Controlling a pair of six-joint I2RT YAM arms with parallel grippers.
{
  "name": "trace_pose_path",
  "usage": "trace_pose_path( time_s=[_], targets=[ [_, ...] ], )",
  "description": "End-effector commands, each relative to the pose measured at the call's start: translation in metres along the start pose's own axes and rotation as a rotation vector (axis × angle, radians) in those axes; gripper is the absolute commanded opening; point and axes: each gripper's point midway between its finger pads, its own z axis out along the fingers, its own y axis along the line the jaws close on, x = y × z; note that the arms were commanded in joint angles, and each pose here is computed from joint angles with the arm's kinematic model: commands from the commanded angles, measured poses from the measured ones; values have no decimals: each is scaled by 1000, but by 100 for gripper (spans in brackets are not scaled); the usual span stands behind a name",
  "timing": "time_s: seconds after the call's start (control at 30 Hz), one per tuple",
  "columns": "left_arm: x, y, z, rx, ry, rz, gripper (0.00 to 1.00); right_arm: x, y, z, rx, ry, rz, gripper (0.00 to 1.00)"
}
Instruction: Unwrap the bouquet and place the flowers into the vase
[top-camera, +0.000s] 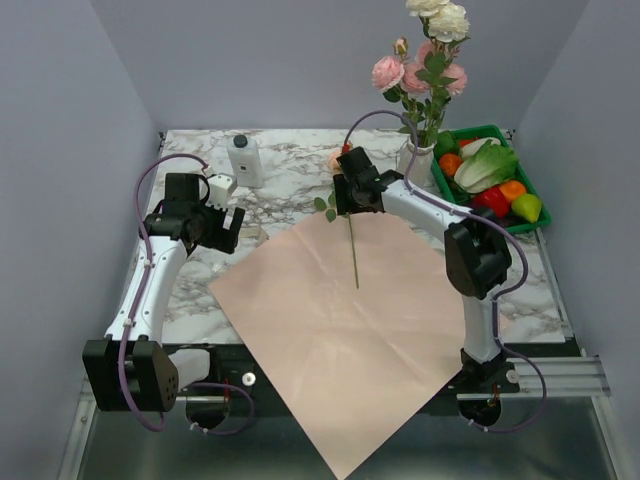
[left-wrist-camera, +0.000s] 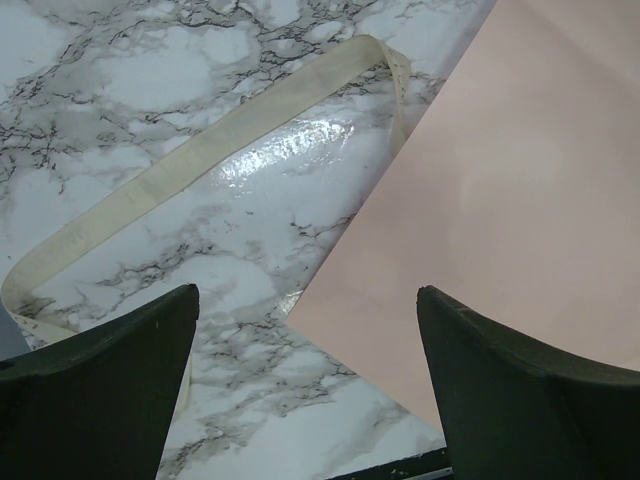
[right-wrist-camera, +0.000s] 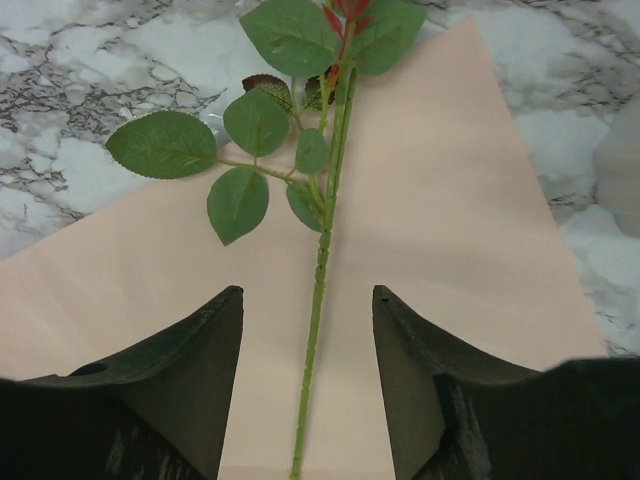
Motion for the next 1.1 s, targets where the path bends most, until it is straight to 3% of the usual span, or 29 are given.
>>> trace_pose_path(
  time_s=[0.0, 0.23, 0.57, 0.8, 0.9, 0.97, 1.07],
  targets=[
    [0, 0, -2, 5, -11, 4, 99, 41, 3, 10, 6, 197, 4, 58],
    [3, 1, 3, 2, -2, 10, 99, 54, 6, 26, 10, 256, 5, 55],
    [10, 4, 9, -11, 6, 27, 99, 70, 10, 43, 7, 316, 3, 36],
    [10, 4, 10, -9, 9, 36, 99, 75, 7, 47, 24, 329, 1, 33],
    [10, 3, 9, -3, 10, 33, 99, 70, 7, 45, 23, 317, 2, 22],
    [10, 8, 7, -12, 8, 15, 99, 61, 10, 38, 9, 294, 7, 4],
    [7, 7, 3, -8, 0, 12, 99, 48, 15, 29, -28, 241, 18, 1]
  ],
)
